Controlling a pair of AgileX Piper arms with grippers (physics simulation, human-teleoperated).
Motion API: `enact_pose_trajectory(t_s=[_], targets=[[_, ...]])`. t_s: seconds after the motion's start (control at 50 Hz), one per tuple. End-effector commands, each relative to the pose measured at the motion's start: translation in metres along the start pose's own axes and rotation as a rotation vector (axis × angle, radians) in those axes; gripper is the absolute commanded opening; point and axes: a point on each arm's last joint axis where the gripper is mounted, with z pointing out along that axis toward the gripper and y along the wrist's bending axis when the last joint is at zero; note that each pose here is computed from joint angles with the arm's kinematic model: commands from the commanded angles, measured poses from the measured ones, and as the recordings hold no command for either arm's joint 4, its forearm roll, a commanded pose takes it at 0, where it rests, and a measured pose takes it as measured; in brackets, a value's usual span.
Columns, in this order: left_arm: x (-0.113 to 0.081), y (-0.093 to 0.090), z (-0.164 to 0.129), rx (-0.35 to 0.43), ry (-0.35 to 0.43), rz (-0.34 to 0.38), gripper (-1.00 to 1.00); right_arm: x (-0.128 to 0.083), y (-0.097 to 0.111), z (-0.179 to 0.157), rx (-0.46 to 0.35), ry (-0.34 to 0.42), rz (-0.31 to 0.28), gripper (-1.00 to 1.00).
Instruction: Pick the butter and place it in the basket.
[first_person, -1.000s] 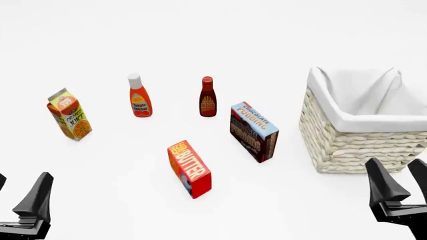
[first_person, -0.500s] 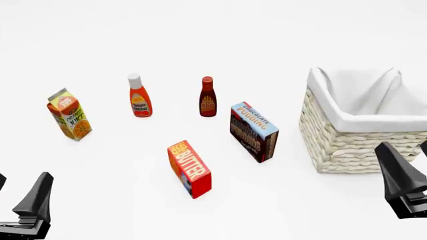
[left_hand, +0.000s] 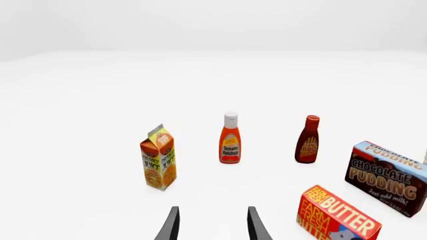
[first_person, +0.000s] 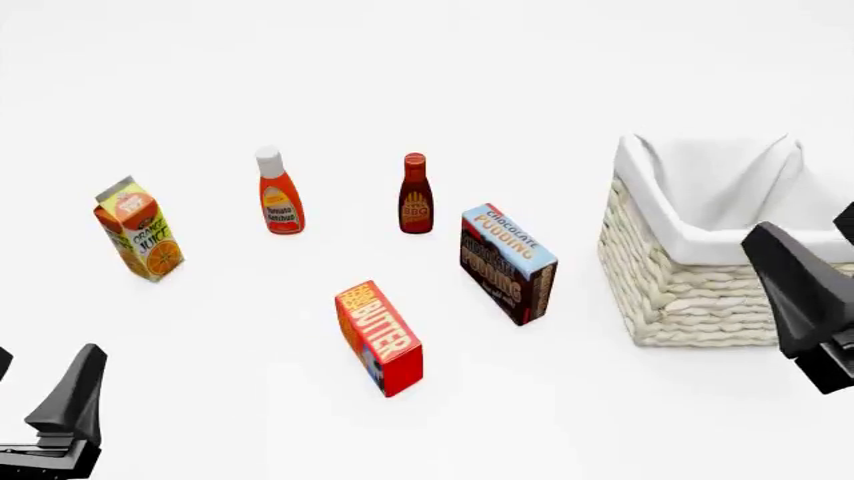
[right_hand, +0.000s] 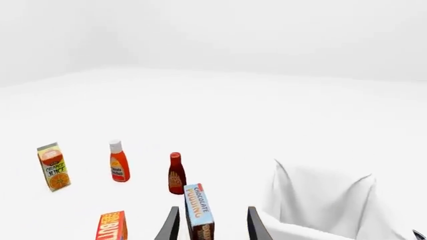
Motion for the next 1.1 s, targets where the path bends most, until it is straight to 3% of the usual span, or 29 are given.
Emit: enact_pose_trajectory(t_s=[0.02,0.24,0.5,0.8,1.1], targets=[[0.000,0.000,0.000,0.000,0.000,0.000,1.00,-0.015,0.010,0.025,-0.096,0.052,-0.003,1.00],[0.000,0.000,0.000,0.000,0.000,0.000,1.00,-0.014,0.021,0.054,-0.159,0.143,0.006,1.00],[0.000,0.000,0.000,0.000,0.000,0.000,1.00,-0.018,0.028,0.084,-0.175,0.199,-0.004,1.00],[0.000,0.000,0.000,0.000,0.000,0.000,1.00,-0.016,0.039,0.129,-0.182,0.319,0.047,1.00],[0.000,0.000,0.000,0.000,0.000,0.000,1.00,-0.012,0.055,0.160,-0.214,0.383,0.077,1.00]])
